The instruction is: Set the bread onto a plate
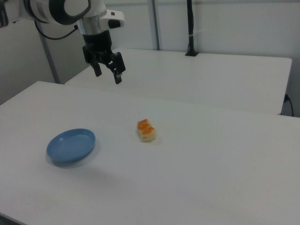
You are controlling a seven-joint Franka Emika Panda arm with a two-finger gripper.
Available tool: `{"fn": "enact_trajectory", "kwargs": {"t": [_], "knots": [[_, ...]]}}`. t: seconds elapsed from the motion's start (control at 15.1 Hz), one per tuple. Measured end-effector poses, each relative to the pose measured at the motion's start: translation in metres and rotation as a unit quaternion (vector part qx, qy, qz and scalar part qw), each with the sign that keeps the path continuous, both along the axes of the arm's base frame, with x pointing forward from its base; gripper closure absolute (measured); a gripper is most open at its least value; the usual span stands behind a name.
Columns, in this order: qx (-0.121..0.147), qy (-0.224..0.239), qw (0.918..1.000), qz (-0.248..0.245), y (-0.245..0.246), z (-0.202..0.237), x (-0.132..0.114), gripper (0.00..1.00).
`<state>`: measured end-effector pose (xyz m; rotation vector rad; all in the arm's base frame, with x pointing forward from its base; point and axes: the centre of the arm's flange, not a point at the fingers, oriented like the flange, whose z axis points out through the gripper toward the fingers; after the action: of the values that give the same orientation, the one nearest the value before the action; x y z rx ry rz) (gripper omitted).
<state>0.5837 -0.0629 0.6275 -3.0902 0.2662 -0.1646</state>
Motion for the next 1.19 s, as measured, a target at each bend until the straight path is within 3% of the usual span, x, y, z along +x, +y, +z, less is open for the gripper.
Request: {"fn": "enact_trajectory", "kwargs": {"t": [1.19], "knots": [[-0.003,-0.002,1.0000,-0.007,-0.008,-0.021,0.016,0.00]]}}
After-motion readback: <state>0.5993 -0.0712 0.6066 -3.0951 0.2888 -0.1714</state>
